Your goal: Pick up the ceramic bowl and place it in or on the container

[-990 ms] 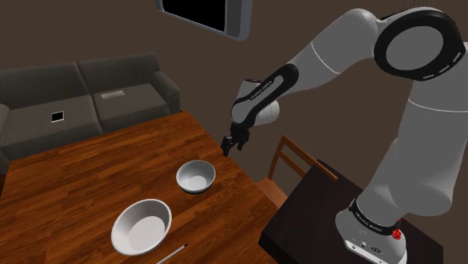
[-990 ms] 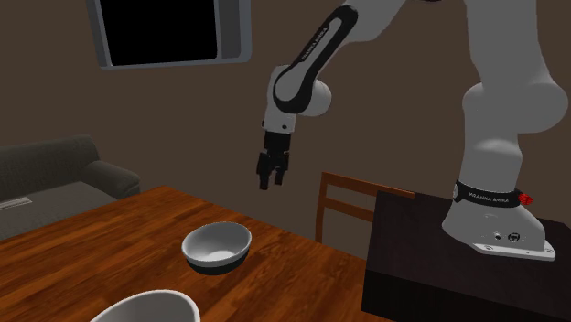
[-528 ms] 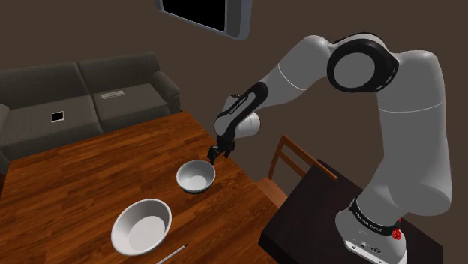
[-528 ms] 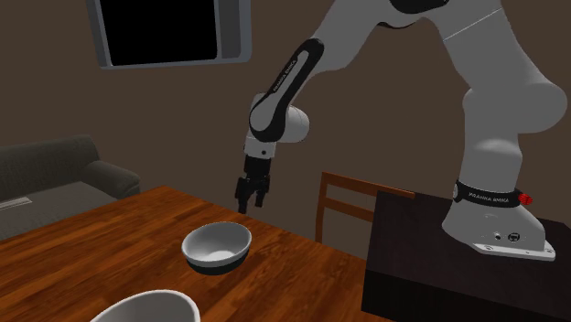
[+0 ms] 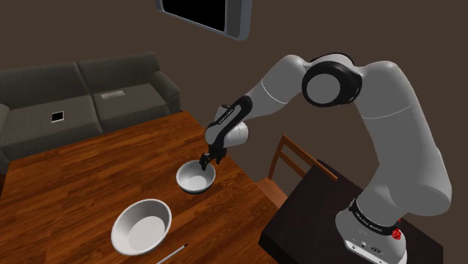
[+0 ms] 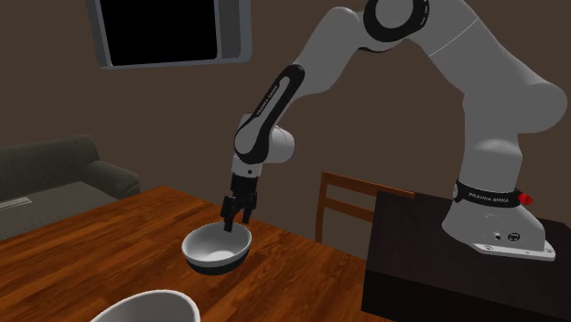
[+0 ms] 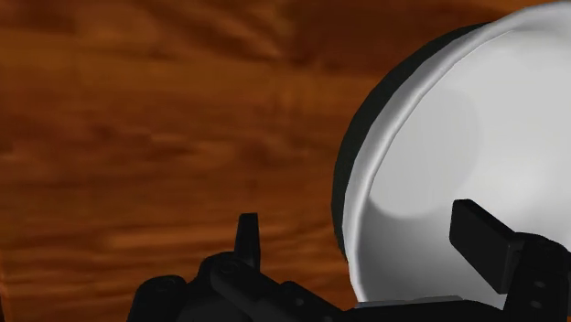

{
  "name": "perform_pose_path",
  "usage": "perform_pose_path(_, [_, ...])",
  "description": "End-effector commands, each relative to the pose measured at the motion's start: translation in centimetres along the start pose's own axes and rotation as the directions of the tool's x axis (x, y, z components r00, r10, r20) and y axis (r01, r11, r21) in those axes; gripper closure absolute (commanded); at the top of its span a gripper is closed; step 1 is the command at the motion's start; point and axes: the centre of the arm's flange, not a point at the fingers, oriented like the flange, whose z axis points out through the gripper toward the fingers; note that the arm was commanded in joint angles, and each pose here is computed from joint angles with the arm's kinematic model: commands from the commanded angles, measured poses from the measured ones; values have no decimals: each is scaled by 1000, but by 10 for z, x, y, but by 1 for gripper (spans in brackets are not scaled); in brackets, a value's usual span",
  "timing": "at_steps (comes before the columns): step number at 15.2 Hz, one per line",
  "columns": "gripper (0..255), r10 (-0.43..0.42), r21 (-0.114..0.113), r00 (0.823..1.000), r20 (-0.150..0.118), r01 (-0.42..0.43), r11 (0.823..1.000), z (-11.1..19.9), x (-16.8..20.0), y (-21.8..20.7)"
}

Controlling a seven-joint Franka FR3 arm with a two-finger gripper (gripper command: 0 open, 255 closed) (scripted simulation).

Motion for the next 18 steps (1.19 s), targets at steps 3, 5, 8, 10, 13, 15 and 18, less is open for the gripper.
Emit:
perform_pose_path(3, [0, 0, 0, 1000, 0, 0, 1000, 23, 0, 0])
perform_pose_path(5, [0, 0, 0, 1000, 0, 0, 1000, 23, 0, 0])
perform_pose_path(8, [0, 0, 0, 1000, 0, 0, 1000, 23, 0, 0])
perform_pose_path(10, [0, 0, 0, 1000, 0, 0, 1000, 23, 0, 0])
perform_pose_path(13, [255, 0, 0, 1000, 0, 0, 1000, 23, 0, 0])
perform_pose_path(15, [255, 0, 0, 1000, 0, 0, 1000, 23, 0, 0])
perform_pose_path(18, [255, 0, 0, 1000, 0, 0, 1000, 23, 0, 0])
